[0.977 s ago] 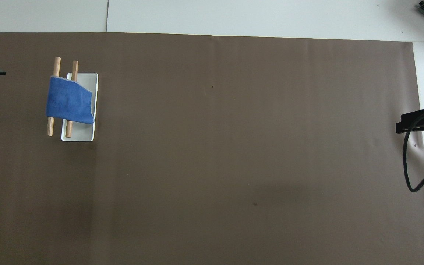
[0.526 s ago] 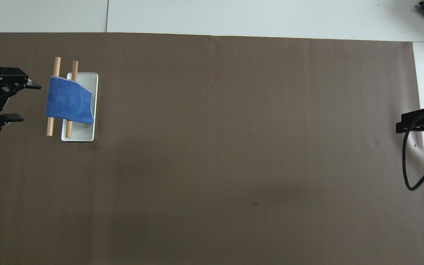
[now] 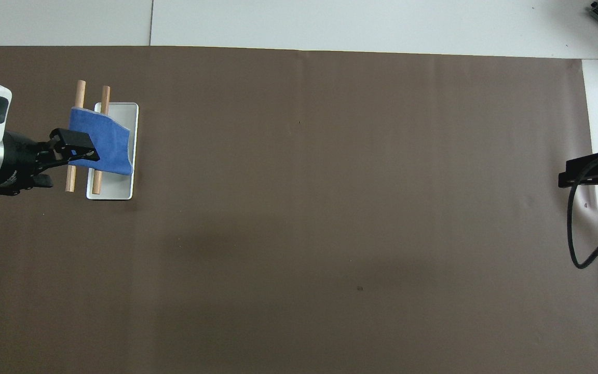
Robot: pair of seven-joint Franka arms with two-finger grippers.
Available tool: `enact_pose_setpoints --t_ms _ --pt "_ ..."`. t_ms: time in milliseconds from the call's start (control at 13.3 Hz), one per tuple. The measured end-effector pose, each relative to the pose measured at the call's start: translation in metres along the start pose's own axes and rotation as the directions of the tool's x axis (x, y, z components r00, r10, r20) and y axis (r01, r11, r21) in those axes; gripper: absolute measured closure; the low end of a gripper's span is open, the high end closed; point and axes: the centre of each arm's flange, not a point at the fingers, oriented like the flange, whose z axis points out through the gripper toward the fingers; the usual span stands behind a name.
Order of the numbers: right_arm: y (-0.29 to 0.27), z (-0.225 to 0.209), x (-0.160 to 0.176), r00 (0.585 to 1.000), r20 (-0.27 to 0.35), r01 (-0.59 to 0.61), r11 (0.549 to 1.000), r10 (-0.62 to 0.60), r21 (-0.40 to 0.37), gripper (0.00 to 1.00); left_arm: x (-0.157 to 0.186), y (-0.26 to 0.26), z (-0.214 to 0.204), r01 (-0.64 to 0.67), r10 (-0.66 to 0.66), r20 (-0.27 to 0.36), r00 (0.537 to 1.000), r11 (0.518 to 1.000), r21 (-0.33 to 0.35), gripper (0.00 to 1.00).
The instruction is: Right arm passes towel to left arm to hang
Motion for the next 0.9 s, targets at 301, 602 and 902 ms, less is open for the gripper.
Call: enact_pose_setpoints --t_ms 301,602,902 --pt "0.000 0.000 0.000 1.000 -0.001 0.000 1.000 0.000 0.000 0.00 -0.017 0.022 -0.021 -0.177 0.176 0.013 0.984 0.977 0.115 0.00" --pt "0.000 0.001 0.000 1.000 0.010 0.000 1.000 0.000 -0.001 0.00 -0.012 0.027 -0.057 -0.249 0.243 0.064 0.968 0.963 0.108 0.00" --pt "-0.002 0.001 0.004 1.000 0.017 0.003 1.000 -0.003 -0.003 0.00 -0.006 0.036 -0.061 -0.314 0.308 0.082 0.948 0.946 0.083 0.00"
